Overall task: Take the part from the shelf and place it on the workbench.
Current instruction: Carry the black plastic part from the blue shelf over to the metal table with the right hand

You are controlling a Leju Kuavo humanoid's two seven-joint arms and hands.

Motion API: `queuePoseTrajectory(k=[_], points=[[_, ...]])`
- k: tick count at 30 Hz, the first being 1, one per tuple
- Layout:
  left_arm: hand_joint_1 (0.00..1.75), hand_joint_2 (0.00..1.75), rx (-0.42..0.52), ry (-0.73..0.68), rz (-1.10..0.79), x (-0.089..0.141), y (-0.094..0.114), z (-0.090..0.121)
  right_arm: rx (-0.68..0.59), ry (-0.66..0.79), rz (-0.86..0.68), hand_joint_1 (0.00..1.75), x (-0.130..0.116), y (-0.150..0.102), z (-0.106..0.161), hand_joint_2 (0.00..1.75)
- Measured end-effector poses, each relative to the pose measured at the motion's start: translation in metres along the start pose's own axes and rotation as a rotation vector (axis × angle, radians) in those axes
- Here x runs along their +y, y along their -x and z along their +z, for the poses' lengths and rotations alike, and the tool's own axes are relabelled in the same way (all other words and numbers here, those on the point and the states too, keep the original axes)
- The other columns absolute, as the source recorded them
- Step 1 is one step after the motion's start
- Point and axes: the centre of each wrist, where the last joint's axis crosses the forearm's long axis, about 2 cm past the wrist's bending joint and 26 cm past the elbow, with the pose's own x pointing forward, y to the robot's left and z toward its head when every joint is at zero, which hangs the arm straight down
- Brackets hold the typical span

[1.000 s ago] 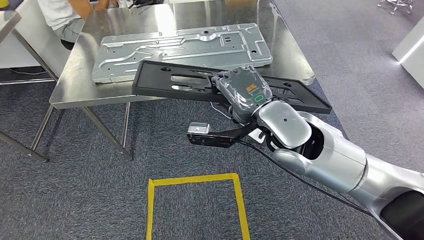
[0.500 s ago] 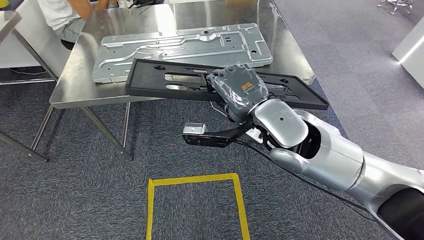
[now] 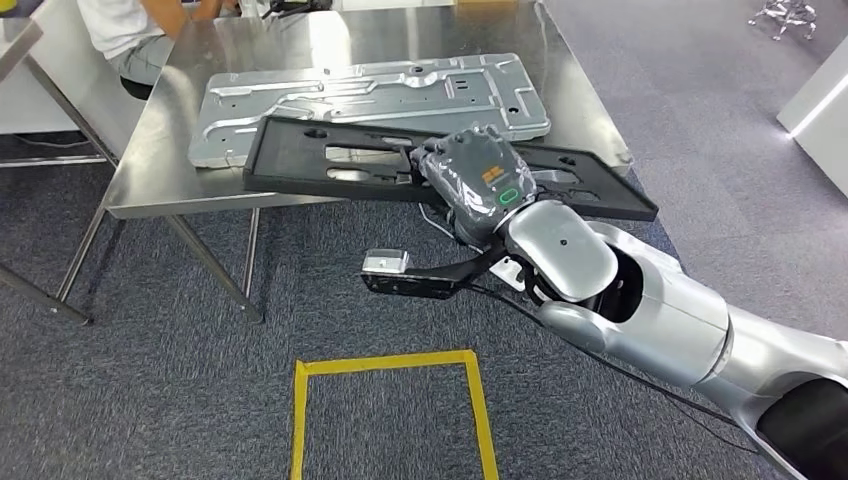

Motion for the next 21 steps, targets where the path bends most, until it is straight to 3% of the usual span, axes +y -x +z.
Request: queuePoseTrajectory(k=[21], points=[[0.00,1.75,0.003,0.004,-0.002,-0.0016,0.0018,-0.0003,-0.019,0.000,0.003,1.75,-0.0015,-0.0008,-0.0008,1.75]])
